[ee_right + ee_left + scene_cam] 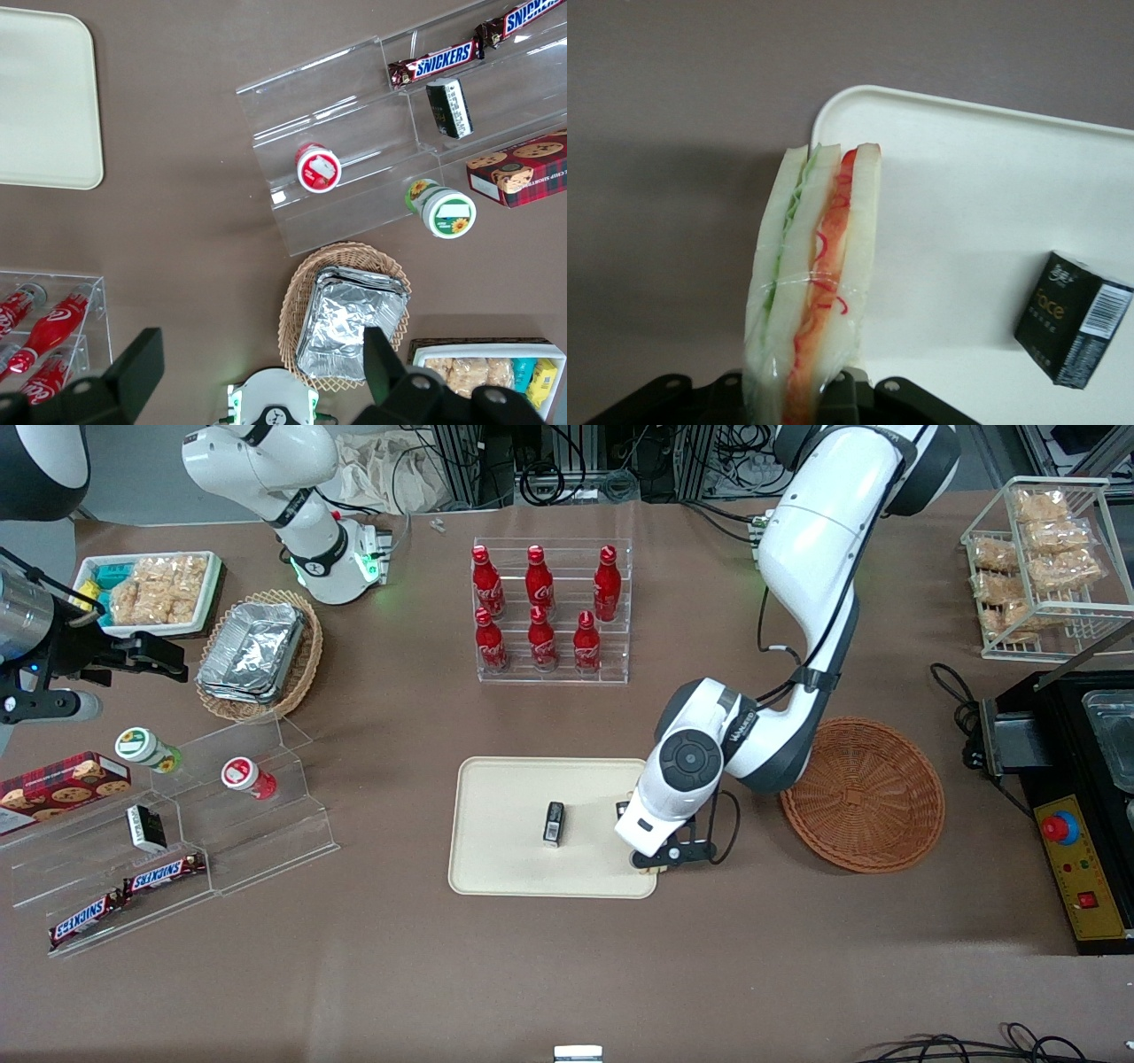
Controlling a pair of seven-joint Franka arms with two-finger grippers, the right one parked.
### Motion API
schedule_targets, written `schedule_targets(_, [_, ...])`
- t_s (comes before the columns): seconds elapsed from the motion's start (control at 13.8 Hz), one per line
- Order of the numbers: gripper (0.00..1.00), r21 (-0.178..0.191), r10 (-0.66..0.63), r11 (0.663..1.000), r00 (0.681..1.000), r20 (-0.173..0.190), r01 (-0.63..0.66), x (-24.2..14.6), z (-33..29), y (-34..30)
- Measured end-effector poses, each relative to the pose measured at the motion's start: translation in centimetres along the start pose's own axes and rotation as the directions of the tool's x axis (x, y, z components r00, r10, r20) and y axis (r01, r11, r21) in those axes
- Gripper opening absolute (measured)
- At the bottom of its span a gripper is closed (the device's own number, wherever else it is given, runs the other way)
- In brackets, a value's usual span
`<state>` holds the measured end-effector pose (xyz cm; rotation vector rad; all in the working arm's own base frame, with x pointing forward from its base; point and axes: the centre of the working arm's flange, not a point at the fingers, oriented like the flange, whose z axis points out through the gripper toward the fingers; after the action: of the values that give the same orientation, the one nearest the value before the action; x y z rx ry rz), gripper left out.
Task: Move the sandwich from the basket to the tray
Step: 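Lower the sandwich onto the tray beside the black box and release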
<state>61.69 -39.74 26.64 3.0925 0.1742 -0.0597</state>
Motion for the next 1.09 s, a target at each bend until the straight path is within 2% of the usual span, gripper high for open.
schedule_targets(0.29, [0.16, -0.028, 0.061, 0.998, 0.998, -0.035, -0.062, -0.7, 1.6, 2.0])
schedule_targets(0.36, [0.21, -0.035, 0.070, 0.997, 0.997, -0.043, -0.071, -0.8, 2.2, 2.3])
schedule_targets(0.65, [0.59, -0.049, 0.082, 0.995, 0.994, -0.067, -0.086, -0.5, 2.1, 2.8])
schedule_targets(0.95, [0.99, -0.069, 0.072, 0.994, 0.991, -0.111, -0.080, 0.4, -2.4, 2.8])
schedule_targets(1.09, [1.00, -0.053, 0.042, 0.997, 0.993, -0.106, -0.048, 1.4, -6.4, 0.7])
